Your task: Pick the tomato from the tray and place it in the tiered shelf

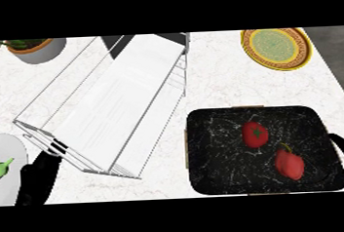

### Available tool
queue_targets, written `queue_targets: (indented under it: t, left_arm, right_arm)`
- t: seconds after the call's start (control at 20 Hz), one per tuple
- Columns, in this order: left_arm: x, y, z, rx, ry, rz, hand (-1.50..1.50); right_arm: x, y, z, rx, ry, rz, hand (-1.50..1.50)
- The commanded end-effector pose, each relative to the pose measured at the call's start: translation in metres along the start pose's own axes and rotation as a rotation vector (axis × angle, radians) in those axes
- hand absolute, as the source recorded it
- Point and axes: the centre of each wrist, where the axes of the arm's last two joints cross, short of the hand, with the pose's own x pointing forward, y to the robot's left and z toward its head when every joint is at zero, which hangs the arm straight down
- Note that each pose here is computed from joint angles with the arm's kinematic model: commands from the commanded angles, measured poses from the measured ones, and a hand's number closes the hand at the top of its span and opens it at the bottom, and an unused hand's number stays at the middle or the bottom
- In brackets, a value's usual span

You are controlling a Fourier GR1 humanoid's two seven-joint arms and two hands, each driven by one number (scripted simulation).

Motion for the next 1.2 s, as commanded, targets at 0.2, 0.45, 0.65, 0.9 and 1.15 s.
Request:
queue_targets:
  t: [0.2, 0.45, 0.65, 0.9, 1.15]
  left_arm:
    - [-0.010, -0.024, -0.019, -0.112, 0.040, 0.050, 0.00]
    - [-0.002, -0.028, -0.023, -0.114, 0.043, 0.037, 0.00]
    - [-0.014, -0.036, -0.027, -0.125, 0.038, 0.039, 0.00]
    - [0.006, -0.039, -0.042, -0.149, 0.016, 0.019, 0.00]
    - [0.010, -0.056, -0.040, -0.178, 0.011, 0.032, 0.00]
  right_arm:
    - [0.006, 0.017, 0.038, 0.133, -0.123, -0.110, -1.50]
    - [0.073, 0.007, 0.046, 0.308, -0.091, 0.006, -1.50]
    - [0.094, 0.018, 0.054, 0.409, 0.040, 0.244, -1.50]
    - [0.117, 0.007, 0.044, 0.291, 0.078, 0.719, -1.50]
    - [0.150, 0.042, 0.044, 0.197, 0.175, 0.879, -1.50]
